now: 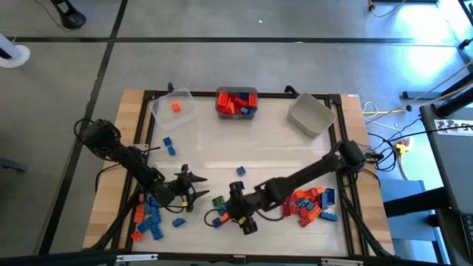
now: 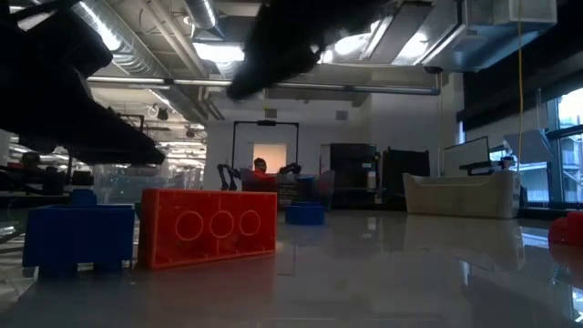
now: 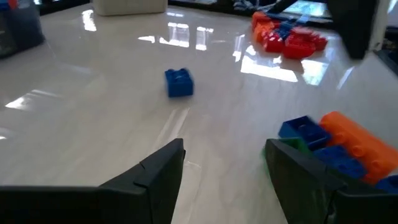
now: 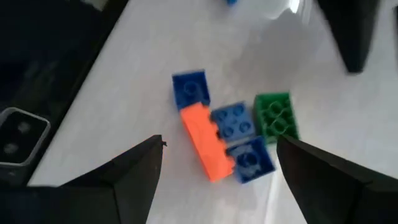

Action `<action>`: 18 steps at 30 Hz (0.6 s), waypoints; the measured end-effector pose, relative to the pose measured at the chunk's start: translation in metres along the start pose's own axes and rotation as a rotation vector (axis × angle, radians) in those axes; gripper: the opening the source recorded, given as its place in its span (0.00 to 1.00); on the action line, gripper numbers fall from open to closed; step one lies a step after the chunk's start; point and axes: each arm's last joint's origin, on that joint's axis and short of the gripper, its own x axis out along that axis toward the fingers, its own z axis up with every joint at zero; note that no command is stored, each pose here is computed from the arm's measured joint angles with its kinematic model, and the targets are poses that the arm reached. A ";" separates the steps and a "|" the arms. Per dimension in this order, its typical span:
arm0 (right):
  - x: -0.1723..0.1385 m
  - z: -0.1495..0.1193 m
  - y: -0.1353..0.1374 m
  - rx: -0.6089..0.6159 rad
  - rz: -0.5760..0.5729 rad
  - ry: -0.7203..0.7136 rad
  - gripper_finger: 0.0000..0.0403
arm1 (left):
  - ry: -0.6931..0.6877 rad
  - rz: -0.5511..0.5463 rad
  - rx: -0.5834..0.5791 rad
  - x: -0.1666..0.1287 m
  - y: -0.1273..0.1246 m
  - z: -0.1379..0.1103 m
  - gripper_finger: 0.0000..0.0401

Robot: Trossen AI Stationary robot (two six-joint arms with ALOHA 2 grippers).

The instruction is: Sort blocks by size

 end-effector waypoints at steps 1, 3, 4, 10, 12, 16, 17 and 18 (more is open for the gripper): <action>0.005 -0.002 0.004 0.009 0.003 0.001 0.78 | -0.003 -0.007 0.005 0.001 -0.002 0.002 0.53; 0.012 -0.004 0.011 0.018 0.012 -0.002 0.78 | -0.004 -0.035 0.019 0.003 -0.008 0.006 0.53; 0.017 -0.005 0.014 0.016 0.014 -0.009 0.78 | -0.004 -0.057 0.027 0.004 -0.012 0.009 0.53; 0.032 -0.006 0.023 -0.016 0.006 -0.061 0.78 | 0.023 -0.154 0.098 0.010 -0.036 0.026 0.53; 0.036 -0.009 0.022 -0.017 -0.001 -0.041 0.78 | 0.058 -0.156 0.119 0.012 -0.043 0.030 0.53; 0.043 -0.014 0.020 -0.039 -0.016 -0.014 0.78 | 0.113 -0.136 0.134 0.014 -0.049 0.033 0.53; 0.045 -0.014 0.020 -0.043 -0.017 -0.017 0.78 | 0.119 -0.133 0.133 0.014 -0.049 0.032 0.53; 0.045 -0.016 0.020 -0.048 -0.018 -0.003 0.78 | 0.125 -0.129 0.135 0.014 -0.049 0.032 0.53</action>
